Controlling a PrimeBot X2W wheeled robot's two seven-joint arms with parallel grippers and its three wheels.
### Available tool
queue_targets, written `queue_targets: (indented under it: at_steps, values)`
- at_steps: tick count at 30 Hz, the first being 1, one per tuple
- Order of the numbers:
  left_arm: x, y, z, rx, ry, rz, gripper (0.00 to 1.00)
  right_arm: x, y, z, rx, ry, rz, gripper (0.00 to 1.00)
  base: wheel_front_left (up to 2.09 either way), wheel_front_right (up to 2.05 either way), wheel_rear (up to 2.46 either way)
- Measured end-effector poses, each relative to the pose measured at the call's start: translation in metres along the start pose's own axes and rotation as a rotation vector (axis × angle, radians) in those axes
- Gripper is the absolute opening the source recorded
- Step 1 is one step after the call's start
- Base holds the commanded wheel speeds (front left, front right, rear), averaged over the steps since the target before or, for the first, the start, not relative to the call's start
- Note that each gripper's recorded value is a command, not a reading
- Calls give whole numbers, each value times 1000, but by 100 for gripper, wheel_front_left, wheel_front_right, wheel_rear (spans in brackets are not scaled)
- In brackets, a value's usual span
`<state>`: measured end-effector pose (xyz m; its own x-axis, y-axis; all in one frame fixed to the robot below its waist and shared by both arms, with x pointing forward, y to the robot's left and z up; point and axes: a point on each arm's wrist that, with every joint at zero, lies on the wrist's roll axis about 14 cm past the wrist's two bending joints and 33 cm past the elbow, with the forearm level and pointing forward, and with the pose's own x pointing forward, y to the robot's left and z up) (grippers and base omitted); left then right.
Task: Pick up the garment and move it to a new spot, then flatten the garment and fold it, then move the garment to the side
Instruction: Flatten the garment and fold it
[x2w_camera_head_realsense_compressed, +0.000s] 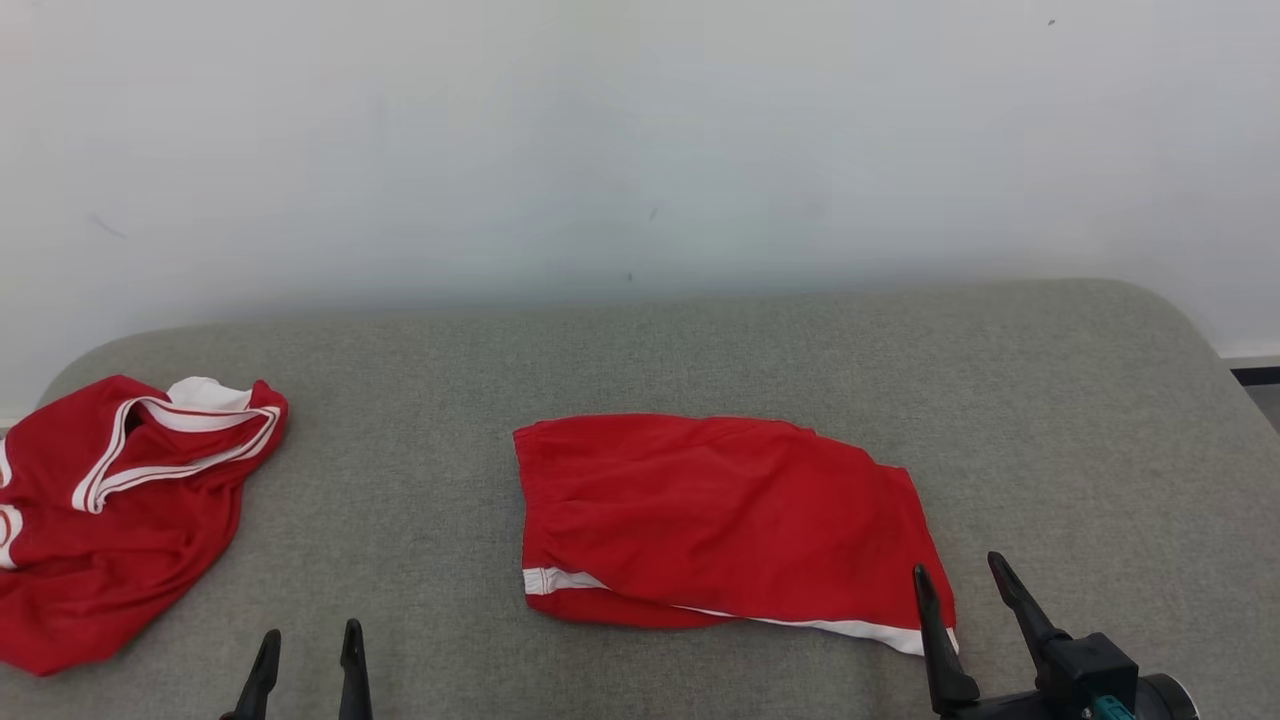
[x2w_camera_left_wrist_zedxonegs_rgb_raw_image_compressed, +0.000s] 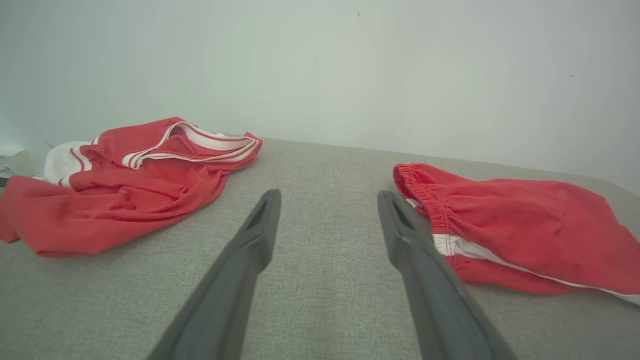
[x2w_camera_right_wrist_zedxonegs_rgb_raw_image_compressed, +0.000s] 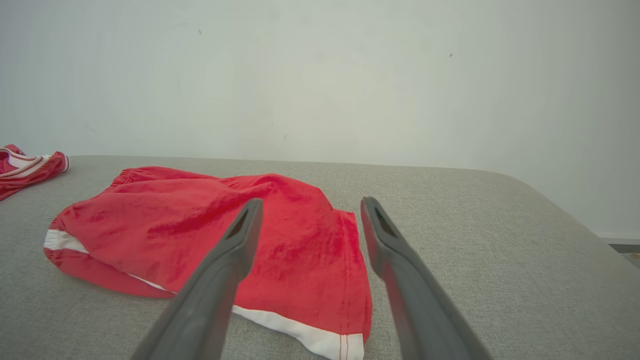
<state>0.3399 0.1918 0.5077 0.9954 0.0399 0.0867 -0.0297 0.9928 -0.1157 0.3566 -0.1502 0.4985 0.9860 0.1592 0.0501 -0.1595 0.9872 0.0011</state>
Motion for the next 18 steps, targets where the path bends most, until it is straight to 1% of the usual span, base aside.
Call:
queue_targets:
  at_steps: [4,18]
  values:
    - [-1,2,1,-2,-3,7,100,-1,1,-1,7,4,3,100,0,0,0]
    - [0,-7,-8,6,20,-18,100,-4,0,-7,17,19,-3,100,0,0,0]
